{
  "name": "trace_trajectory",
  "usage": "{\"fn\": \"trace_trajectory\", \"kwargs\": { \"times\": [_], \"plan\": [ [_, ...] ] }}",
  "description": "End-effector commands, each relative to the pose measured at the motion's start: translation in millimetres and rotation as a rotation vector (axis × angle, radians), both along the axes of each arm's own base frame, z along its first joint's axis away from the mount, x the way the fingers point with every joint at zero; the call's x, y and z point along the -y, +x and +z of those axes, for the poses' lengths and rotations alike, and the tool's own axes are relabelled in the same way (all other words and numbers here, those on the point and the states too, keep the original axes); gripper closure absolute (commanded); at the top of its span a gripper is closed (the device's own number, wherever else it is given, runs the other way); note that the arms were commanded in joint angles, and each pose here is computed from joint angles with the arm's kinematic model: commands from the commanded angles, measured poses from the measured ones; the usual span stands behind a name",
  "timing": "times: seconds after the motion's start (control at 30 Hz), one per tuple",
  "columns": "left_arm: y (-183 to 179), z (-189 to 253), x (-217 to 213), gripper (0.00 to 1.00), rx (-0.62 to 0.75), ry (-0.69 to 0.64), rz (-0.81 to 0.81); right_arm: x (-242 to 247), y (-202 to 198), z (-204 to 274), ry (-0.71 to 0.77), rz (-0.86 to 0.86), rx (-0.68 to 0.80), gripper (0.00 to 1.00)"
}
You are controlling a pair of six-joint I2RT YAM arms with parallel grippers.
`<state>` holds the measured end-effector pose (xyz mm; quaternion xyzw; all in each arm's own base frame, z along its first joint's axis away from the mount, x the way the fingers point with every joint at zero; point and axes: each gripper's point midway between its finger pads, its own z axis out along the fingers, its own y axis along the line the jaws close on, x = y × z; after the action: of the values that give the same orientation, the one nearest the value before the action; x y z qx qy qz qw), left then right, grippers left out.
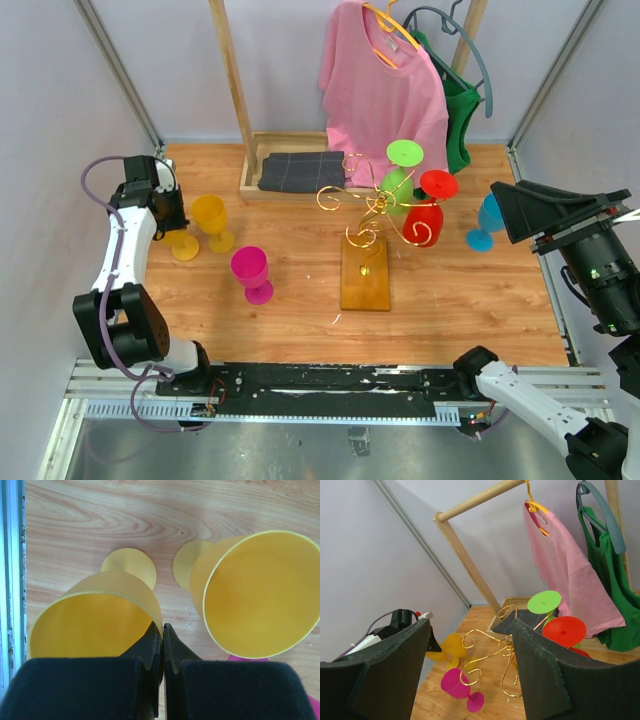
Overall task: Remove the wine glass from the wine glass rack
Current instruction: Place the wine glass at the center of the board.
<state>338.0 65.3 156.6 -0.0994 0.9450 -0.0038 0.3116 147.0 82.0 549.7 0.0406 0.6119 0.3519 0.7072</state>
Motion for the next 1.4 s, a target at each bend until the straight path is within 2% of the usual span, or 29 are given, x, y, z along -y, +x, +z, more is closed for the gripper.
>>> {"fn": "trace_trajectory", "kwargs": {
  "times": [0.0, 0.13, 0.37, 0.67, 0.73, 1.07, 1.27, 1.37],
  "plan": [
    [7, 6, -4, 0.97, 0.026, 0.023, -0.026, 4, -3, 5, 0.003, -0.009, 0.023, 0.32],
    [6, 5, -1, 0.76, 0.023, 0.011, -0.042, 3, -1, 1, 0.0, -0.009, 0.014, 0.32],
    [7, 16, -1, 0.53, 0.042, 0.019, -0.043, 3, -2, 0, 0.001, -0.008, 0.012, 0.32],
    [5, 56, 0, 0.15, 0.118, 0.042, -0.062, 1, 3, -9, -0.006, -0.013, -0.012, 0.32],
    [4, 69, 2, 0.09, 0.147, 0.047, -0.073, 2, 7, -17, -0.02, -0.03, -0.037, 0.32],
    [-7, 114, 6, 0.04, 0.233, 0.072, -0.091, 5, 31, -49, -0.062, -0.118, -0.171, 0.29],
    [-12, 138, 5, 0.04, 0.297, 0.107, -0.093, 22, 49, -88, -0.13, -0.27, -0.353, 0.26],
    [-13, 161, 8, 0.03, 0.366, 0.114, -0.105, 15, 63, -97, -0.149, -0.287, -0.419, 0.25]
  ]
}}
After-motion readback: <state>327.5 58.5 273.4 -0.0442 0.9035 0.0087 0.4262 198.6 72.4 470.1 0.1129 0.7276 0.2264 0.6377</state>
